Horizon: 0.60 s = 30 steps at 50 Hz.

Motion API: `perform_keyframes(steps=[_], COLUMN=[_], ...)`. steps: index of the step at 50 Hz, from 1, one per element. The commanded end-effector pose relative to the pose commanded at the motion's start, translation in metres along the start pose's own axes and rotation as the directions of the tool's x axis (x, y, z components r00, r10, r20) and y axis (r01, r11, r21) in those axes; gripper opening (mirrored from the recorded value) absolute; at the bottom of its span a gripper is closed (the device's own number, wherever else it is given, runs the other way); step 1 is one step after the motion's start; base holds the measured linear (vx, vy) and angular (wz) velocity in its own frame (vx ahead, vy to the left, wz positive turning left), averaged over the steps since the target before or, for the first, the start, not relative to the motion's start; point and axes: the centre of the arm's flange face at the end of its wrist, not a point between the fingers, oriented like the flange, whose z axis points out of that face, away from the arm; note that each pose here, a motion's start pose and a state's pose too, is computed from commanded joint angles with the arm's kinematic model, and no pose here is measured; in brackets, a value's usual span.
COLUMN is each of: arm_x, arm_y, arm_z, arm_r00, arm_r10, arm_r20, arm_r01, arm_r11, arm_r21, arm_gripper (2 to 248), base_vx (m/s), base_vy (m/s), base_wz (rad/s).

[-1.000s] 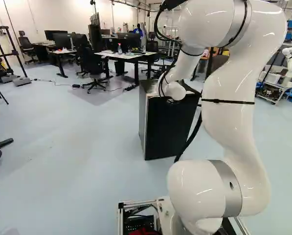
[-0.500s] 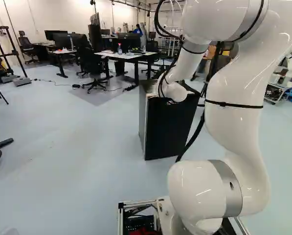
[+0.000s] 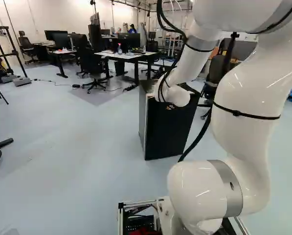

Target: Grab a drink from the fridge

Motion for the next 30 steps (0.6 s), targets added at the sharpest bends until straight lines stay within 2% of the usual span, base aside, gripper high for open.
perform_keyframes(steps=[15, 30], arm_x=[-0.016, -0.034], arm_y=[-0.01, -0.015], arm_z=[-0.054, -0.097], arm_r00=[0.999, 0.998], arm_r10=[-0.014, -0.027], arm_r20=[0.032, 0.058], arm_r01=[0.013, 0.024], arm_r11=[1.0, 0.998], arm_r21=[0.028, 0.051], arm_gripper=[98, 98], base_vx=[0.0, 0.0], base_vy=[0.0, 0.0], base_wz=[0.0, 0.0])
